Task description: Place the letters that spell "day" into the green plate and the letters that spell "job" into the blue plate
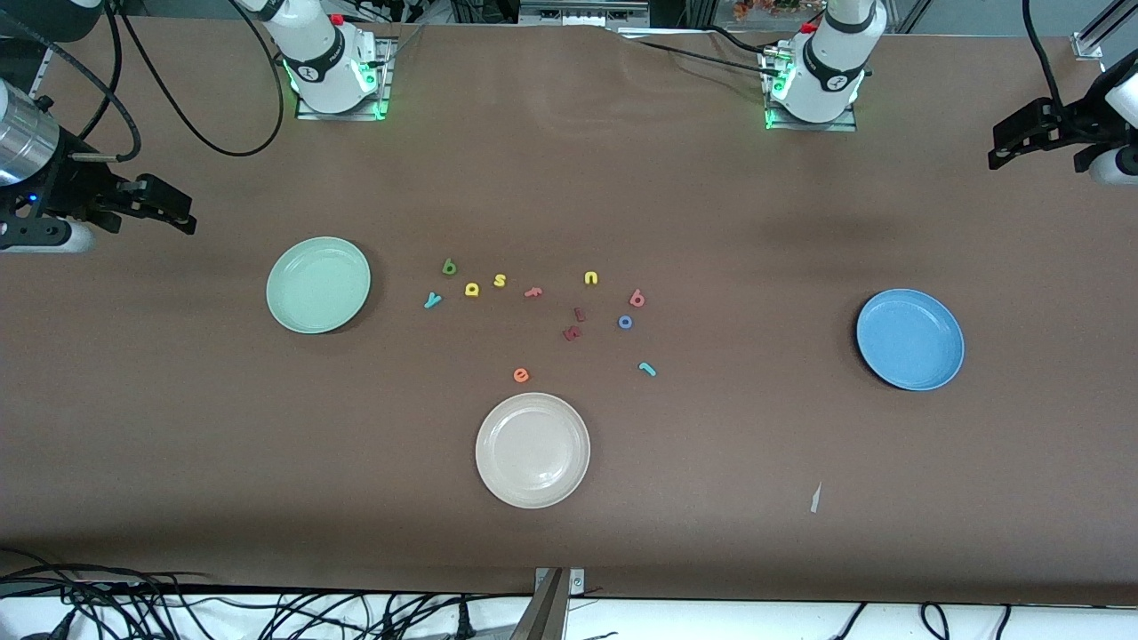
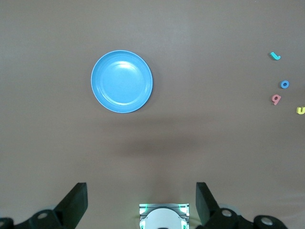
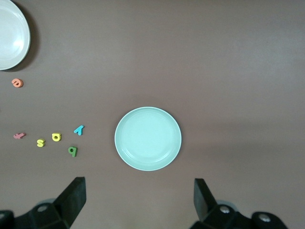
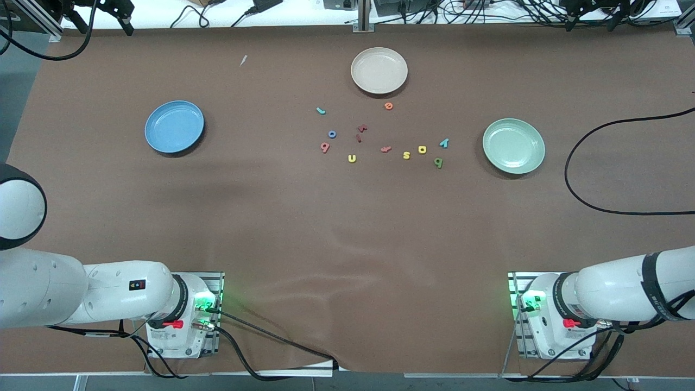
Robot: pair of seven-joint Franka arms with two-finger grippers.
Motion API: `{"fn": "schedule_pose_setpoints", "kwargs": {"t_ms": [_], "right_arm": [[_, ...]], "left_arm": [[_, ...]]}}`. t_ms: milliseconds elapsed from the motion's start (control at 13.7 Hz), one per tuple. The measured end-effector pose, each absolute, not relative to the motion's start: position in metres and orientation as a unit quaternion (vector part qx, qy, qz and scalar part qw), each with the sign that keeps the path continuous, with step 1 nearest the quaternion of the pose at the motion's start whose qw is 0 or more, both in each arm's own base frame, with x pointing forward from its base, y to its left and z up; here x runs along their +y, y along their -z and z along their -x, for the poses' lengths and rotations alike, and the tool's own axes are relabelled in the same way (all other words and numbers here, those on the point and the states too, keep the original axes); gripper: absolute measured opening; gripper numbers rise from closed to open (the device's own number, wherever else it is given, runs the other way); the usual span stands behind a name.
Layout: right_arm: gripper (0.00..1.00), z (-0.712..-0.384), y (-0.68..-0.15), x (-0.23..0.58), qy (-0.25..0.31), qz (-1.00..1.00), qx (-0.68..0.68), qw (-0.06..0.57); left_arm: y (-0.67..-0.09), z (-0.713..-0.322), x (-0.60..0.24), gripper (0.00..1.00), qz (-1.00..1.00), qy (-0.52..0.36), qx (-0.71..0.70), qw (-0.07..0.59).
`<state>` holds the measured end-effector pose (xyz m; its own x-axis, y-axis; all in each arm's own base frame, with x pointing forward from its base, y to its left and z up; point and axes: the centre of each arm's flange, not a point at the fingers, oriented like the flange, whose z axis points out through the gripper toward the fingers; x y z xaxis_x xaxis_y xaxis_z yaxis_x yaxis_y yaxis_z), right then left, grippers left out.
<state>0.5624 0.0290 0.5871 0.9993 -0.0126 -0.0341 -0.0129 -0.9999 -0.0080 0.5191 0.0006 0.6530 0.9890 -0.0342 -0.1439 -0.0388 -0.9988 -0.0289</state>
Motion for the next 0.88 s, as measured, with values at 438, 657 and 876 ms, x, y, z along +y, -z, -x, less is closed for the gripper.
{"fn": "schedule_pose_setpoints", "kwargs": {"t_ms": [438,657,876], "right_arm": [[1.0,-0.562,-0.586,0.038,-0.018,1.0,0.0,0.005],[1.0,-0.566,-0.57,0.075,-0.028,1.0,-0.01,0.003],[1.0,-0.569,-0.505,0.156,-0.085,0.995,-0.051,-0.012]], "left_arm": [[-0.653,-0.519,0.001,1.0,0.997,-0.072,0.018,0.016],[-0.653,-0.519,0.0,1.0,0.997,-0.071,0.019,0.016],[-0.654,-0.519,-0.002,1.0,0.997,-0.07,0.021,0.016]]}}
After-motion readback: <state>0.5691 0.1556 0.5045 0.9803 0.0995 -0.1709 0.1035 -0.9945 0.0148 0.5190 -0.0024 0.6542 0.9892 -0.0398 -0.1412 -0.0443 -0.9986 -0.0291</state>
